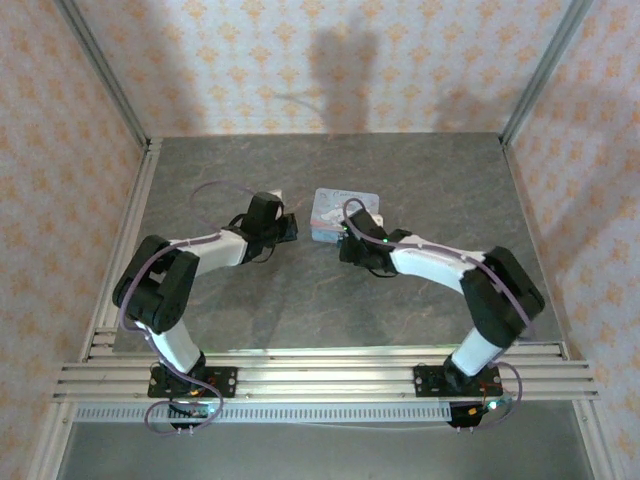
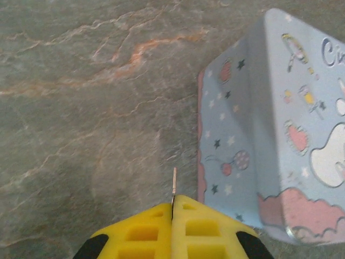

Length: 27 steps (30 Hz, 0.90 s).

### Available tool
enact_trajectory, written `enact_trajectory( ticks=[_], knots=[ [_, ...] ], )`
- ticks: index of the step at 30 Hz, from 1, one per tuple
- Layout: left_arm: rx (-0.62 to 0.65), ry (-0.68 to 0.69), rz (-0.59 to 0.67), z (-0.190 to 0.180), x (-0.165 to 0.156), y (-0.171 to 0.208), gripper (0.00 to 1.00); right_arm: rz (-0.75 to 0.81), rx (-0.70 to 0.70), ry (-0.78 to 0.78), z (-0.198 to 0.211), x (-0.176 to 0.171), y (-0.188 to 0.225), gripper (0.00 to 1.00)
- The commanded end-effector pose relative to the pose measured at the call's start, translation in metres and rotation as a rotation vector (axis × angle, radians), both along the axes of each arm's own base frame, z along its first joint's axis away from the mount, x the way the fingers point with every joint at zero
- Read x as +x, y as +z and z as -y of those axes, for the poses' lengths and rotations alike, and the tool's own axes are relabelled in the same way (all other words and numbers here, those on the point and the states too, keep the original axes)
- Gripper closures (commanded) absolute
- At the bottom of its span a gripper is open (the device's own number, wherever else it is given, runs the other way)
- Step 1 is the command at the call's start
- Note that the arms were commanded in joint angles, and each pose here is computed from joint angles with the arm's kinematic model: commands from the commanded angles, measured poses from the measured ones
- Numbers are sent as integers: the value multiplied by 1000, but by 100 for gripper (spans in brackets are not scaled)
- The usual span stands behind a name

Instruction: Unlock a padlock with a key

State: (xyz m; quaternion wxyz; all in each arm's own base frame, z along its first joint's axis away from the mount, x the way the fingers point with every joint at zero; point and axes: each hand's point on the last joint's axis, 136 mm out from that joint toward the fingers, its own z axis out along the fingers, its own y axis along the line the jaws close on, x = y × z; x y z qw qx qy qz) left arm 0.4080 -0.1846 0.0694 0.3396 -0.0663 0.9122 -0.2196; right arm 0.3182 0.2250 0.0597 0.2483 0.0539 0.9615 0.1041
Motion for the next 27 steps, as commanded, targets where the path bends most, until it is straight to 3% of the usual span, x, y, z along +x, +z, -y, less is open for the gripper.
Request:
enact_trajectory(
  ticks=[1, 10, 27],
  knots=[
    [-24, 14, 37, -8, -4, 14, 100, 81, -11, -49, -13, 23, 11, 44],
    [9, 1, 47, -21, -19, 26, 100, 116, -127, -92, -18, 38, -11, 41],
    [27, -12, 82, -32, -41, 37, 100, 194, -156, -128, -29, 56, -20, 45]
  ],
)
